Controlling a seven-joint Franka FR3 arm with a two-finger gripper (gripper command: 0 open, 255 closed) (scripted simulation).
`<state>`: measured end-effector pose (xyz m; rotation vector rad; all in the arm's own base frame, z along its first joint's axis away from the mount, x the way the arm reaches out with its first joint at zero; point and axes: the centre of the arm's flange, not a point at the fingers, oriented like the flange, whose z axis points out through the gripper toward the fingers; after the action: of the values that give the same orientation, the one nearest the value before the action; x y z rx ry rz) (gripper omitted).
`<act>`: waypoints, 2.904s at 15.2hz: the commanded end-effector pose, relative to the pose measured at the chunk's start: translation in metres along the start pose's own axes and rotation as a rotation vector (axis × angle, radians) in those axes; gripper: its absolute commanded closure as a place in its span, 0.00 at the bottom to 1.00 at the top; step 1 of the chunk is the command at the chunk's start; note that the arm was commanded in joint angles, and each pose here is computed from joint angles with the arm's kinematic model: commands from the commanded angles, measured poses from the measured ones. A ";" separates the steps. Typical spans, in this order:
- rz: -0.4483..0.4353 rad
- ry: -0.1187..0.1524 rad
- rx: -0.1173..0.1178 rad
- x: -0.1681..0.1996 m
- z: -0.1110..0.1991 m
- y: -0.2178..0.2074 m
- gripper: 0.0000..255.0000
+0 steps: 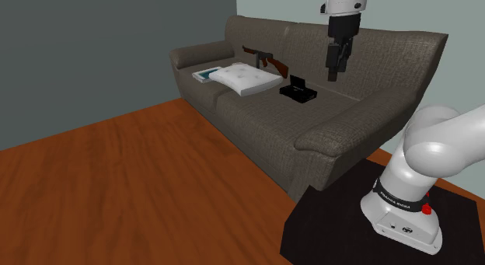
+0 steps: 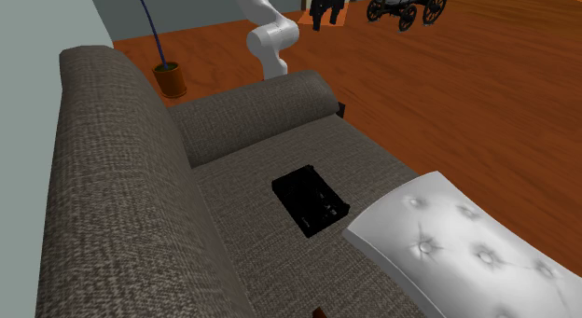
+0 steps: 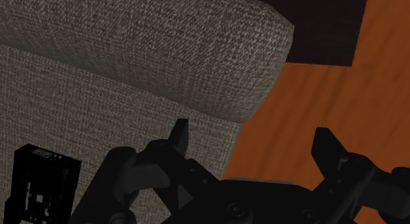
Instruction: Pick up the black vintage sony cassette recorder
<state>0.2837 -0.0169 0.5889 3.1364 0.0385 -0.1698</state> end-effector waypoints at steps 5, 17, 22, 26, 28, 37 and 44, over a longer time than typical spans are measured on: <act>0.028 0.017 -0.024 0.028 0.022 0.033 0.00; 0.111 0.069 -0.095 0.107 0.082 0.140 0.00; 0.146 0.090 -0.124 0.138 0.104 0.188 0.00; 0.174 0.108 -0.148 0.162 0.119 0.228 0.00; 0.187 0.116 -0.160 0.174 0.127 0.248 0.00; 0.250 0.155 -0.213 0.224 0.155 0.341 0.00; 0.283 0.175 -0.241 0.249 0.178 0.391 0.00</act>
<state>0.5199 -0.4004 0.3897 2.8669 -0.3525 0.1010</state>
